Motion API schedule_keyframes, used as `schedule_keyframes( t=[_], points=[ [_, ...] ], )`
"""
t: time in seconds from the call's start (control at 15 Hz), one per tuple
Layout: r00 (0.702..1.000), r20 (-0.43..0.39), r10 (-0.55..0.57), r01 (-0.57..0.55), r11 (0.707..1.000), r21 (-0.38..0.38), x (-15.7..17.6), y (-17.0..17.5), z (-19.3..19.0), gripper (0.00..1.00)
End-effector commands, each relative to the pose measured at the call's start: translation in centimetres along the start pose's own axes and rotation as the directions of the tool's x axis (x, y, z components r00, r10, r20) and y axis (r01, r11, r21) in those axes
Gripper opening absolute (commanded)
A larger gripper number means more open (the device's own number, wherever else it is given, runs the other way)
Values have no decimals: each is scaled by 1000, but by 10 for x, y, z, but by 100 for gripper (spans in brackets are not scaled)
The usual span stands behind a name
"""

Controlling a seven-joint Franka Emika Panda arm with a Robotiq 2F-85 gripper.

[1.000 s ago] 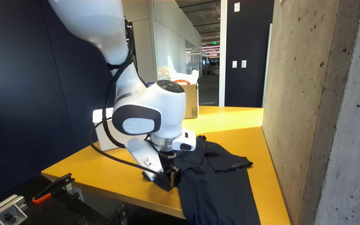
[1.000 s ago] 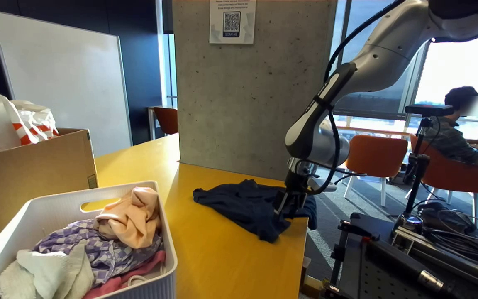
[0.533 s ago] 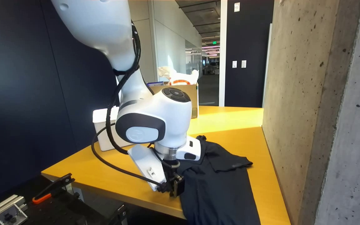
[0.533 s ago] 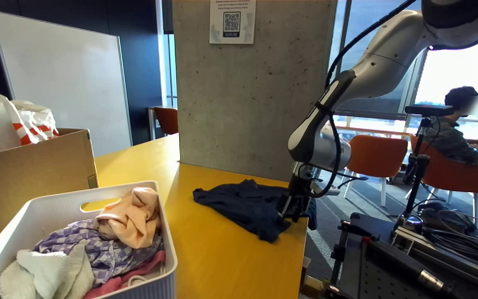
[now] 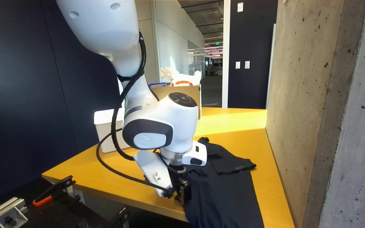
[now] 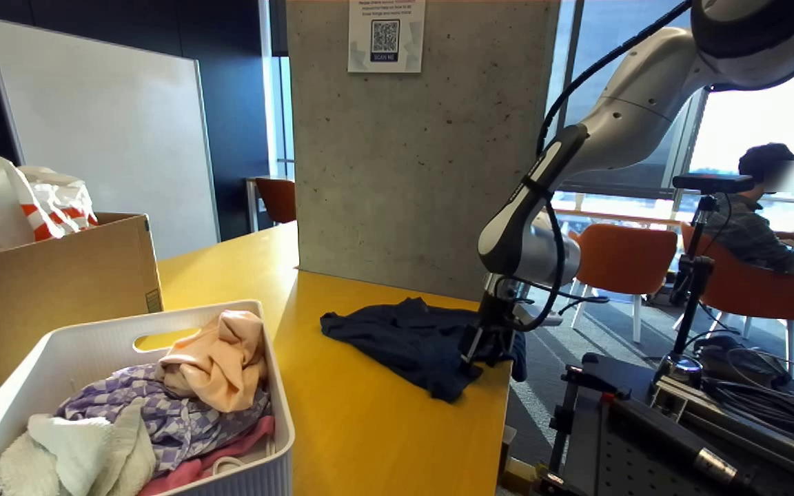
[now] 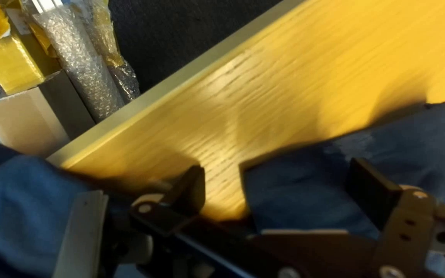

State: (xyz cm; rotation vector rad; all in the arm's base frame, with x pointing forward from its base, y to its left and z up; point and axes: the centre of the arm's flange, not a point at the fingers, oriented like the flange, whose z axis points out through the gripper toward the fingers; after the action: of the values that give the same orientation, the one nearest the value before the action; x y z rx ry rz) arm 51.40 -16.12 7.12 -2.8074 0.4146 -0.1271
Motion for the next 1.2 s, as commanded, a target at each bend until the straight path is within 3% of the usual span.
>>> schedule_keyframes(
  t=[0.0,0.07,0.2,0.8,1.13],
  points=[
    [1000,3,1,-1,1000,-10,11,-2,5,96],
    [1000,1,-3,3,1000,-11,10,-4,4,74],
    [1000,-1,-10,10,1000,-13,7,-7,2,69],
    [999,-15,-38,37,999,-25,6,-22,-9,1],
    [999,-13,-40,39,999,-34,4,-30,-15,1]
  ],
)
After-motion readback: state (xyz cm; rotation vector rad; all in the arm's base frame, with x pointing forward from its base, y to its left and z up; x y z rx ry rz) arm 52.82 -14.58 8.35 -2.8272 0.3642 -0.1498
